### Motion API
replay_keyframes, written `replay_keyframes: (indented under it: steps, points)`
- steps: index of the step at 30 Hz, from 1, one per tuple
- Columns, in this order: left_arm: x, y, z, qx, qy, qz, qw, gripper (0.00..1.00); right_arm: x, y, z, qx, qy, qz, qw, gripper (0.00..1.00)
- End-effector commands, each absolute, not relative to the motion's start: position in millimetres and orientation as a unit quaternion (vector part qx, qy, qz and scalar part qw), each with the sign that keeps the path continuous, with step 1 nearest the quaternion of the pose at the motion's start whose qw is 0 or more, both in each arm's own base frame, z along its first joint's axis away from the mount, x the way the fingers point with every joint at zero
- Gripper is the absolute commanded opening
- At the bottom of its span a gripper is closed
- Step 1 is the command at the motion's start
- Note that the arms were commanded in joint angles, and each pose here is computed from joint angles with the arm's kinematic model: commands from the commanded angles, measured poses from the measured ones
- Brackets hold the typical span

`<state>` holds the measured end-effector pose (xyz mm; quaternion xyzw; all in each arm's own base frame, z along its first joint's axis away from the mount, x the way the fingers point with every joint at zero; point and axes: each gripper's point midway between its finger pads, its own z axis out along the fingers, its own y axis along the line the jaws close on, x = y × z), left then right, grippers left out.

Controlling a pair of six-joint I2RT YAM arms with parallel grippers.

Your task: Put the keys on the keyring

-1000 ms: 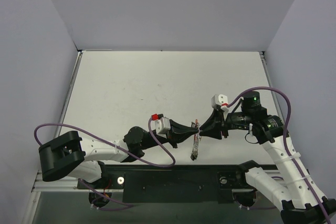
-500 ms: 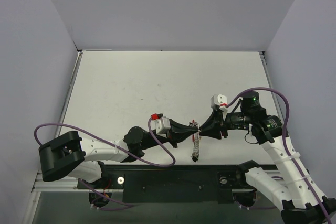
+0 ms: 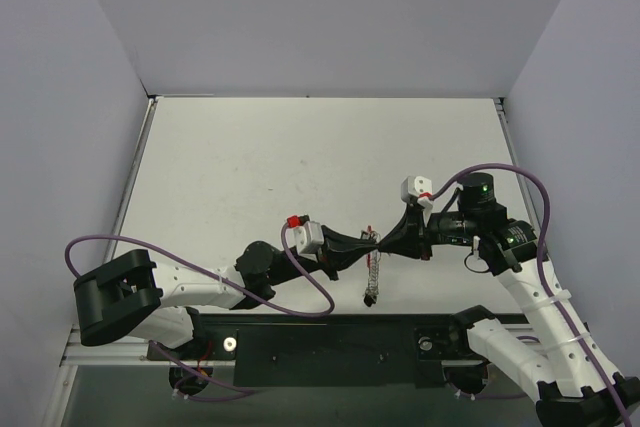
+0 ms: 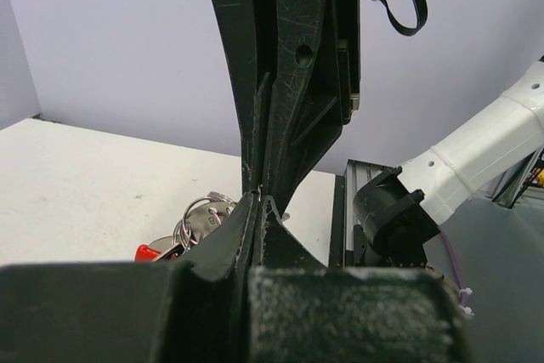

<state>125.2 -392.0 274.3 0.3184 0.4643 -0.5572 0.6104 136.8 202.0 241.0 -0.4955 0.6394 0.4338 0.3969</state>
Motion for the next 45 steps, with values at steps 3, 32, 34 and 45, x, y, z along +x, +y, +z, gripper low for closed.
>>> replay_keyframes:
  steps: [3,32,34,45]
  points:
    - [117.2,-370.0,336.3,0.255,0.373,-0.601,0.659,0.0,137.0,205.8,254.5,-0.482,0.637,0.444,0.405,0.0]
    - [132.6,-372.2,284.6,0.394,0.608,-0.492,0.482,0.66,112.8,150.1,222.4,-0.591,0.693,0.284,0.299,0.0]
    - [130.5,-382.9,291.6,0.416,0.598,-0.494,0.475,0.65,108.7,139.6,221.8,-0.616,0.69,0.264,0.273,0.0]
    - [108.2,-440.0,277.4,0.463,0.532,-0.518,0.483,0.52,84.8,111.8,230.5,-0.687,0.664,0.271,0.117,0.0]
